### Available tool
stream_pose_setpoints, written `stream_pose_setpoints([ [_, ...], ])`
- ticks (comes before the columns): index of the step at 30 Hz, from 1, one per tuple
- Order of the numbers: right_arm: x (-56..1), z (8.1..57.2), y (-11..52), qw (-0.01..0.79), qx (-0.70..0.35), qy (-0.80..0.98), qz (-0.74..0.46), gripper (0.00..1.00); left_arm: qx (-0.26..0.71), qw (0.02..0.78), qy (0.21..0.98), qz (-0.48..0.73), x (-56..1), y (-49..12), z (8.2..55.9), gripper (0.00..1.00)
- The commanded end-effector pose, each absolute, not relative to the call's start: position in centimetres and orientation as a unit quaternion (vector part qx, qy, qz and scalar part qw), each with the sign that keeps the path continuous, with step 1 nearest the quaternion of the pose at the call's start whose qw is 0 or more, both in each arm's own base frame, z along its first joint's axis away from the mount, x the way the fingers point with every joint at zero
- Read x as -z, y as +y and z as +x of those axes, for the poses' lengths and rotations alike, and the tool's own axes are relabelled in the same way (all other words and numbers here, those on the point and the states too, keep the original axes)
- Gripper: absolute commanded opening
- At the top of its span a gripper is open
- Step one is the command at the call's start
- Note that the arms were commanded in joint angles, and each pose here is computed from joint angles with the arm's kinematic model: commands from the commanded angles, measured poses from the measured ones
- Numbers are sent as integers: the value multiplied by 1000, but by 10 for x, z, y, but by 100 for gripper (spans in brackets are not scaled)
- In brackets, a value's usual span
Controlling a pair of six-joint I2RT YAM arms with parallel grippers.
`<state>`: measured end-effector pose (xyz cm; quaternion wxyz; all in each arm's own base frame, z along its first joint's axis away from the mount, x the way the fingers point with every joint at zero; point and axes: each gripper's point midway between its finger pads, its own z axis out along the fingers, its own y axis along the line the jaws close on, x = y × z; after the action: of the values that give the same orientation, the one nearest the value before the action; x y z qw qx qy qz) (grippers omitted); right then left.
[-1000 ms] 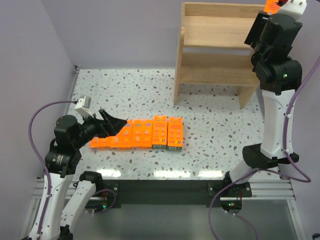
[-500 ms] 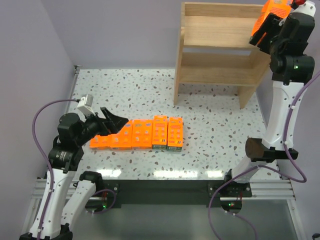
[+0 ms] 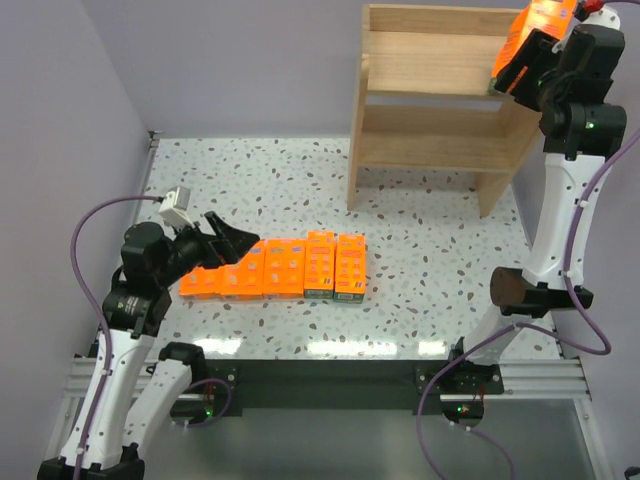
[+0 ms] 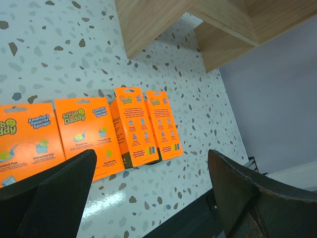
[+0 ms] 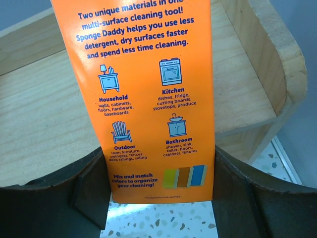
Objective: Place and organize the cleaning sponges onto the shelf
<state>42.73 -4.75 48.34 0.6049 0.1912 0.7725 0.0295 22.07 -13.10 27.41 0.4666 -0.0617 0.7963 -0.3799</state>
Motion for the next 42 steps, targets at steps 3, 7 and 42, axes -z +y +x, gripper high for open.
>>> stream_pose_setpoints([
  [3, -509, 425, -52, 636, -32, 744, 201, 56, 392, 482, 782, -52, -286, -135, 227, 100],
  [7, -519, 428, -54, 650, -34, 729, 211, 88, 392, 482, 781, -55, -287, -135, 227, 100],
  [42, -511, 369, 25, 610, -222, 748, 139, 0, 379, 474, 792, -72, -271, -130, 225, 99],
])
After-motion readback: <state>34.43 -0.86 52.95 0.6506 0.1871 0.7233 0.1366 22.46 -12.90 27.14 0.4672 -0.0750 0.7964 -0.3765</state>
